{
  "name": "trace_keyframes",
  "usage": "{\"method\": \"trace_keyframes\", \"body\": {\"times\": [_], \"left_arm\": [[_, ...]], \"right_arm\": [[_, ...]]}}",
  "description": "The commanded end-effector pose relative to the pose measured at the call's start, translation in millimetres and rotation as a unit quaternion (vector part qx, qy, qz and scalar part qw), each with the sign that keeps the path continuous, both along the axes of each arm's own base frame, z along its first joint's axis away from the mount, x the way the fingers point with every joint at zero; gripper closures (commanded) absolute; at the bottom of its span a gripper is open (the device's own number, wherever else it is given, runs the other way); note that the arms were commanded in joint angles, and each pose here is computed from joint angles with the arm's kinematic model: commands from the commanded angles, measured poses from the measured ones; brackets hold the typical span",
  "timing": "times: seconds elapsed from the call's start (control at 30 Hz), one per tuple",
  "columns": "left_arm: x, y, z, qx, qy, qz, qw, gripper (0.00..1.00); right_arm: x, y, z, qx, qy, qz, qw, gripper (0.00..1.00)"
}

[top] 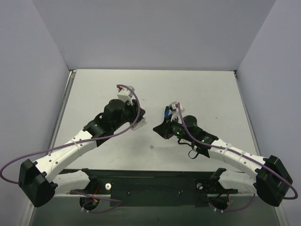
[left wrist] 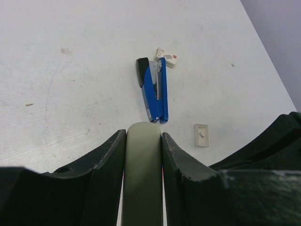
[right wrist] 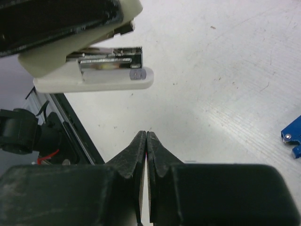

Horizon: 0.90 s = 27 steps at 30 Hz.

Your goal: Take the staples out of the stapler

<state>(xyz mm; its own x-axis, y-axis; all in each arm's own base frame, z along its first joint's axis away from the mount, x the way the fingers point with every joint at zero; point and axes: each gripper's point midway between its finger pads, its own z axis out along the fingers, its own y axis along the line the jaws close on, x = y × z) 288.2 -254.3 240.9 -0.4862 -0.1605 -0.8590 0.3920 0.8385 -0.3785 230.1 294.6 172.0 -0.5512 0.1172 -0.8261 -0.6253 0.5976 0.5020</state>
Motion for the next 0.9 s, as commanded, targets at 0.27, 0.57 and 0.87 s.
{"method": "trace_keyframes", "body": {"times": [0.27,0.57,0.87], "left_arm": [[-18.0,-15.1,56.5,-0.088,-0.048,-0.056,0.993,1.00],[-41.9,-27.9,70.7,-0.144,-0.051,-0.117,0.981,1.00],[-61.7,-35.2,63.5,-0.180,-0.046,-0.163,0.969,1.00]], "right_arm": [[-31.4,19.5,8.4,0.012,-0.002,0.044,0.999,1.00],[-16.3,25.0,30.7,0.020,-0.036,0.026,0.999,1.00],[-7.1,35.0,75.8,0.054,-0.075,0.027,0.995,1.00]]}}
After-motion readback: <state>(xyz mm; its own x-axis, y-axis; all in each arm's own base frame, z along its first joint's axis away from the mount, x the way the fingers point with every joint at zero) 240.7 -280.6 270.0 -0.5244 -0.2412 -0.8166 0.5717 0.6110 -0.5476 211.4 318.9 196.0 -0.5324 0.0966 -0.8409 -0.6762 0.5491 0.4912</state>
